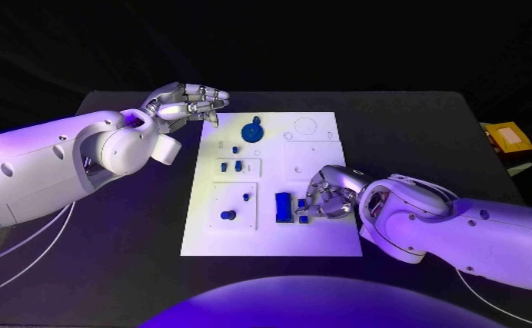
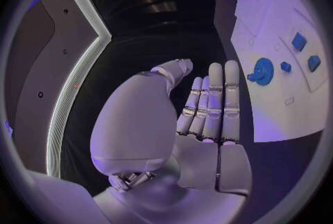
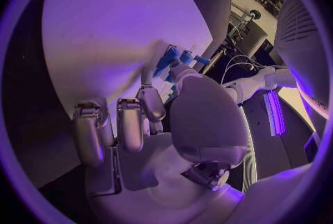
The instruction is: Assemble the parts on the task board
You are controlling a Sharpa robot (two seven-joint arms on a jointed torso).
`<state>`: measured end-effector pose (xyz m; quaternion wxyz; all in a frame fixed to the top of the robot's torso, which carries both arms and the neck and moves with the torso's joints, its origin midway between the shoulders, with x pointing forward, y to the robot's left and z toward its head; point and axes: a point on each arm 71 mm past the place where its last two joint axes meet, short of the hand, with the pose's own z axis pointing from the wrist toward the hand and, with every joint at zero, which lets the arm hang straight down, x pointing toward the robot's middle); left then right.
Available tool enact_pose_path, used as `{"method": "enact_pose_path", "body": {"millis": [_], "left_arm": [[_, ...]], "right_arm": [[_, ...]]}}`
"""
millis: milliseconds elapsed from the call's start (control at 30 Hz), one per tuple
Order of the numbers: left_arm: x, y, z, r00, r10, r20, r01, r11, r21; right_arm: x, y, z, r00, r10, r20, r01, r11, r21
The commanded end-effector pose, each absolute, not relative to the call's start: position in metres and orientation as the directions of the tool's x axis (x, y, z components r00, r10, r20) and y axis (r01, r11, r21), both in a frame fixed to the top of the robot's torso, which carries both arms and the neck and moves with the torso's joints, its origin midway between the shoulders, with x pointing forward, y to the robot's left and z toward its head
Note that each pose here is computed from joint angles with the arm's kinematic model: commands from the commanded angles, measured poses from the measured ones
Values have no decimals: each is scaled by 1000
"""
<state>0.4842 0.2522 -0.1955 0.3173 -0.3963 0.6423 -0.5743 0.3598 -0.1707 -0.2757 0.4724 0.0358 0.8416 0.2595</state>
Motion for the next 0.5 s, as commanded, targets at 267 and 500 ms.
{"method": "enact_pose_path", "body": {"millis": [267,500], "left_arm": [[484,251,-195,-497,-866,54,-143,20,-990],[484,251,-195,-496,-866,54,-143,21,-990]], "right_arm": [[356,-168,-266,-507,381,-773,-220,810,543],[353,-170,-264,-508,402,-761,-217,796,565]]}}
